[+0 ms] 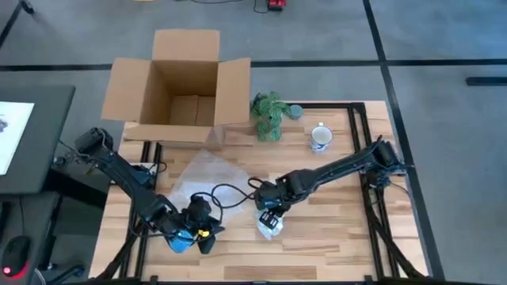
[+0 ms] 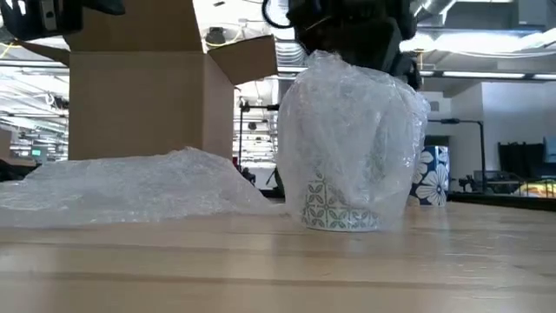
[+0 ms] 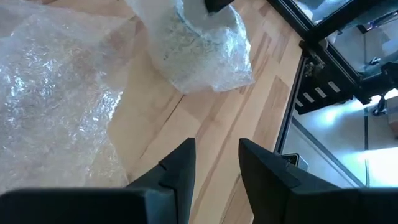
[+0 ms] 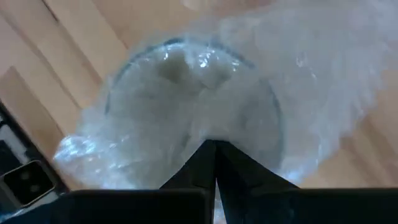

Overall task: Wrap mug
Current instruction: Wrap the green mug with the bubble wrap

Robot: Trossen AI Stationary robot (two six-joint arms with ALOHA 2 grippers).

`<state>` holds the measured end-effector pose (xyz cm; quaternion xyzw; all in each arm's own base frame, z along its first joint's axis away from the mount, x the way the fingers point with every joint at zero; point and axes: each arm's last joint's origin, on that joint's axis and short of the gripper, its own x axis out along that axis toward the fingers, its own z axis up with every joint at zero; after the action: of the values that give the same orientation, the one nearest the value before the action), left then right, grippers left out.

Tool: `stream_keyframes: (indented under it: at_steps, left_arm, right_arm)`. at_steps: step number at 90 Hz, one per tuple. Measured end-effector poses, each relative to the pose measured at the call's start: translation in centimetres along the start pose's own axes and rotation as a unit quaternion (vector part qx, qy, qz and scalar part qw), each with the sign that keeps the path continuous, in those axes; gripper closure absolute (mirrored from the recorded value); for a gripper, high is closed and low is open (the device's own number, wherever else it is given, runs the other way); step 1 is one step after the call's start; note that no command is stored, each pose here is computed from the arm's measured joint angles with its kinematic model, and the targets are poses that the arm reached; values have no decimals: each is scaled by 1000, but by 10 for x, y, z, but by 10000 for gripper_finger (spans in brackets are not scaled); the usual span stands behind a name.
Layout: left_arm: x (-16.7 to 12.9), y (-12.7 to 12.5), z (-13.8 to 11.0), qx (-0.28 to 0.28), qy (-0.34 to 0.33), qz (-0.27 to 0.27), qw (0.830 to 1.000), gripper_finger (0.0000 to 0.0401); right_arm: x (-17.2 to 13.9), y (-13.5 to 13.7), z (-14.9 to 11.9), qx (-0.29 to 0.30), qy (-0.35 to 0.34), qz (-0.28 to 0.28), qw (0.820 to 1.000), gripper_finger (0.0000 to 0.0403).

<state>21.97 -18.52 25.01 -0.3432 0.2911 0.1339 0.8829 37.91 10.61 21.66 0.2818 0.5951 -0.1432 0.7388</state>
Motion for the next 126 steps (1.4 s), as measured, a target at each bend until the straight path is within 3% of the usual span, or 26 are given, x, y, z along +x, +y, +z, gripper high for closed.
stream_keyframes:
  at_steps: [17, 27, 59, 71, 83, 91, 111, 126]
  left_arm:
    - [1, 1, 1, 0, 0, 2, 1000, 297]
    - [1, 1, 2, -1, -1, 2, 1000, 297]
    - [2, 1, 3, -2, -2, 2, 1000, 297]
    - [2, 1, 3, -1, -2, 2, 1000, 297]
    - [2, 1, 3, 6, -2, 2, 1000, 297]
    - [2, 1, 3, 9, -2, 3, 1000, 297]
    - [2, 1, 3, 10, -2, 3, 1000, 297]
    - [2, 2, 4, 18, -3, 6, 1000, 297]
  right_arm:
    - [19, -2, 1, -4, 11, -15, 1000, 403]
    - [15, -1, 3, -3, 9, -14, 1000, 403]
    - [-72, 20, 14, -79, -28, 49, 995, 403]
    - [-96, 9, 27, -60, -83, 42, 994, 403]
    - [-80, -15, 48, -41, -75, 12, 996, 403]
    - [-67, -26, 59, -33, -53, 43, 997, 403]
    - [-60, -20, 42, -50, 0, 43, 998, 403]
    - [-34, -10, 35, -65, 27, 19, 997, 403]
